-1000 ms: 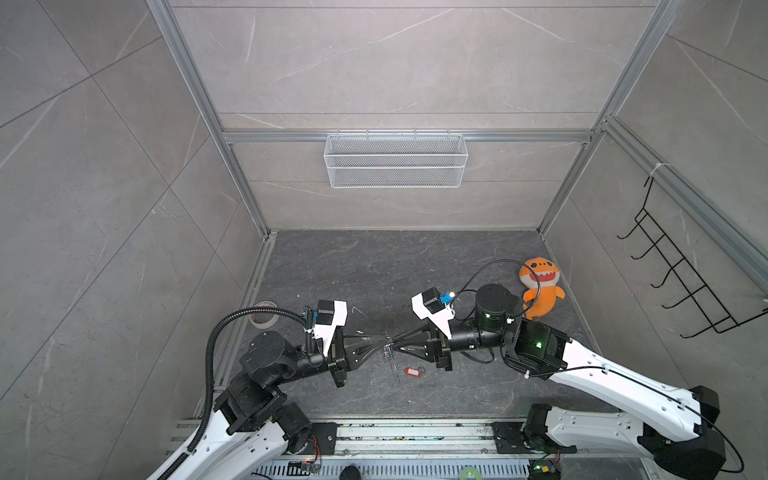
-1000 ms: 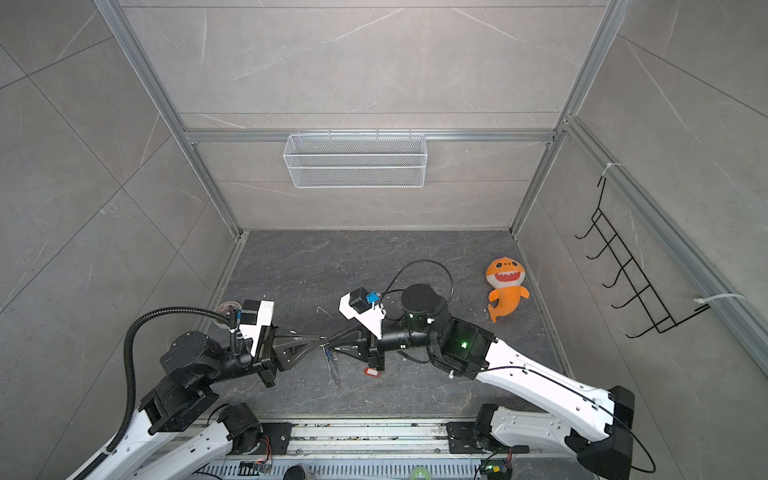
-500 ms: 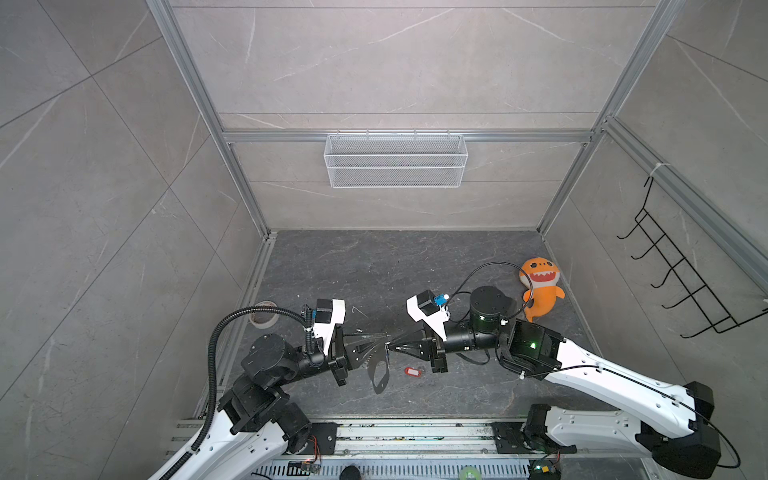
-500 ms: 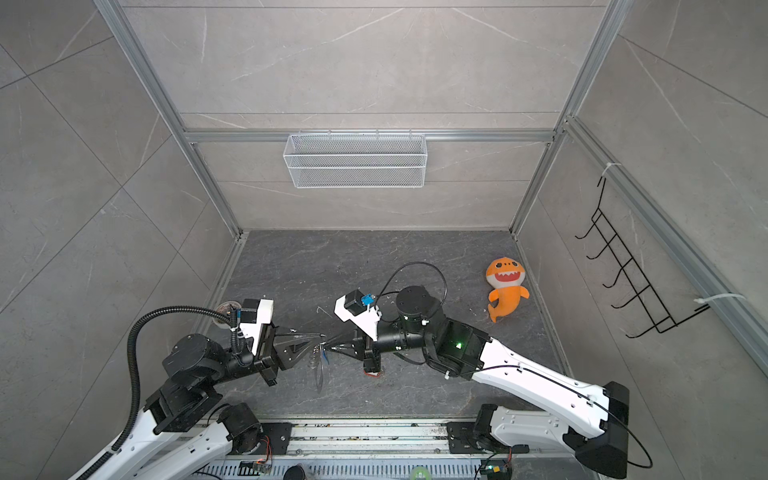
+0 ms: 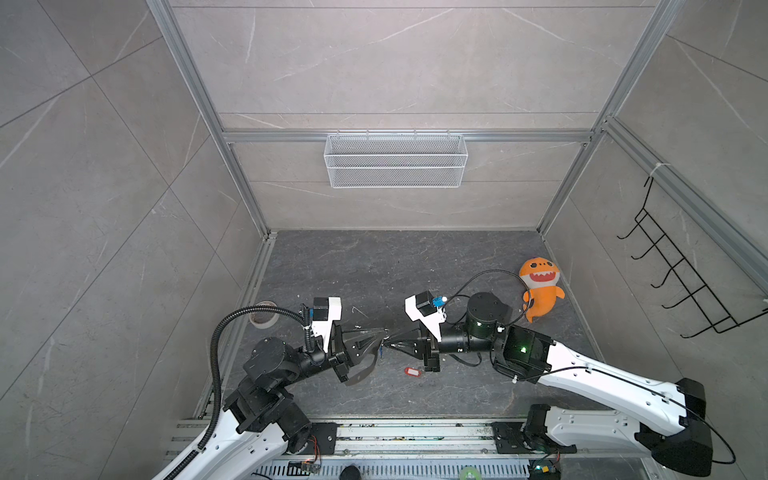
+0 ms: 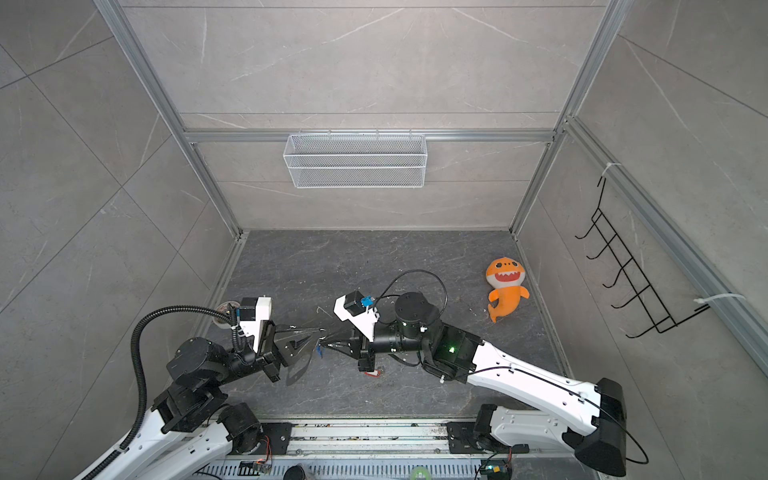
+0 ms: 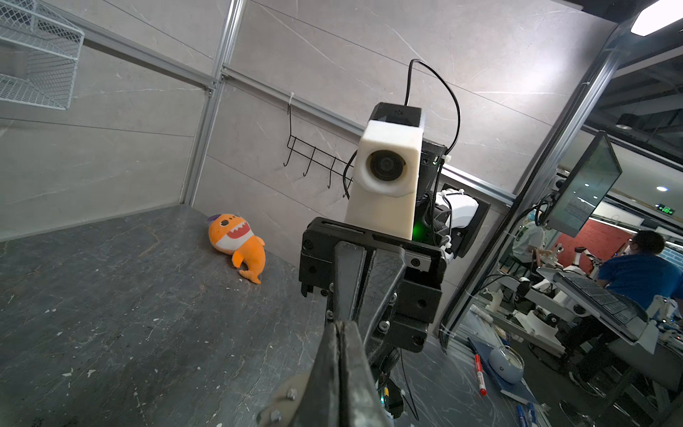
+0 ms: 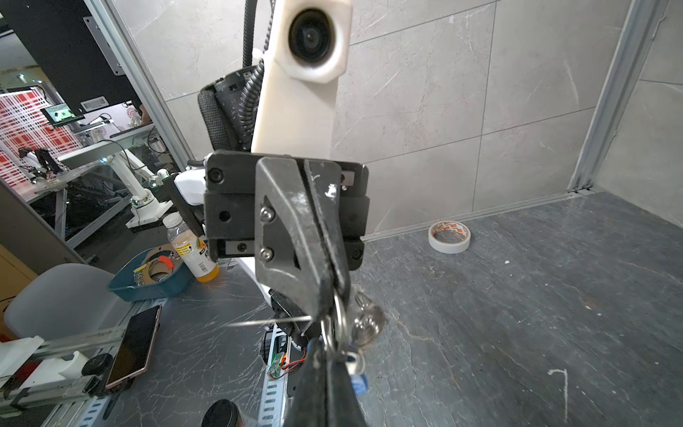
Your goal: Remove the keys from the keyring
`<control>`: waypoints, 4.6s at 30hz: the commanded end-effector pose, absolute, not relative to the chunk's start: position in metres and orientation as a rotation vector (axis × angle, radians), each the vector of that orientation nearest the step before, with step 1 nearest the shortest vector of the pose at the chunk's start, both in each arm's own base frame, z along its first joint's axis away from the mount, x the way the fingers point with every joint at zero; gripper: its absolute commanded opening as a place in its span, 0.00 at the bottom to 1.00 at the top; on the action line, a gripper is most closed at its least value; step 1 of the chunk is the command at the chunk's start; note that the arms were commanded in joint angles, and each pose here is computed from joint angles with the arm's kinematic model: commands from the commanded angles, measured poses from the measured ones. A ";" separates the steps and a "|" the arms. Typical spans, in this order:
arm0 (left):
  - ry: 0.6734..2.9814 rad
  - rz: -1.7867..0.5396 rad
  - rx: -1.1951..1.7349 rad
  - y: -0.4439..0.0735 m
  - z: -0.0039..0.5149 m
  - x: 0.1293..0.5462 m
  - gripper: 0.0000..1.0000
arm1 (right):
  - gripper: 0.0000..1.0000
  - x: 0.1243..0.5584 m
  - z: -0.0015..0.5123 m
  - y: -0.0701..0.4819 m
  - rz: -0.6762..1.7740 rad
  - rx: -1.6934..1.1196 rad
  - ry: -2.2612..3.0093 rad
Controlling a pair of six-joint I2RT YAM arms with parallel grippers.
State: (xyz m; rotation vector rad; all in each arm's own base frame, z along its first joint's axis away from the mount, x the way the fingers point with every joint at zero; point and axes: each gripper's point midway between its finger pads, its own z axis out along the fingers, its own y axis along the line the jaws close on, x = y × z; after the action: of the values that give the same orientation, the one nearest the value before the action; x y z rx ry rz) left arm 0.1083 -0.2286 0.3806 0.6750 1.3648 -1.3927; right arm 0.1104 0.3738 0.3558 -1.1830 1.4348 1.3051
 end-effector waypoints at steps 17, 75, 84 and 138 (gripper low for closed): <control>1.316 -1.285 0.621 -0.205 0.405 0.106 0.00 | 0.00 0.105 0.356 0.340 1.174 -1.155 1.485; 1.459 -1.148 0.418 -0.176 0.367 0.128 0.00 | 0.58 0.195 0.265 0.287 0.968 -0.740 2.015; 1.530 -1.116 0.345 -0.176 0.358 0.143 0.00 | 0.63 0.141 0.334 0.361 1.072 -1.056 1.696; 1.509 -1.025 0.170 -0.146 0.360 0.156 1.00 | 0.55 0.291 0.078 0.388 0.974 -0.671 2.511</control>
State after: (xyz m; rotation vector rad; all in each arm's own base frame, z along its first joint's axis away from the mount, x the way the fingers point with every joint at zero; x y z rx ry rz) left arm 0.1537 -0.1474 0.3535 0.1896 1.5345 -1.0200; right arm 0.2730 0.3930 0.0694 -0.7158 2.5470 1.0725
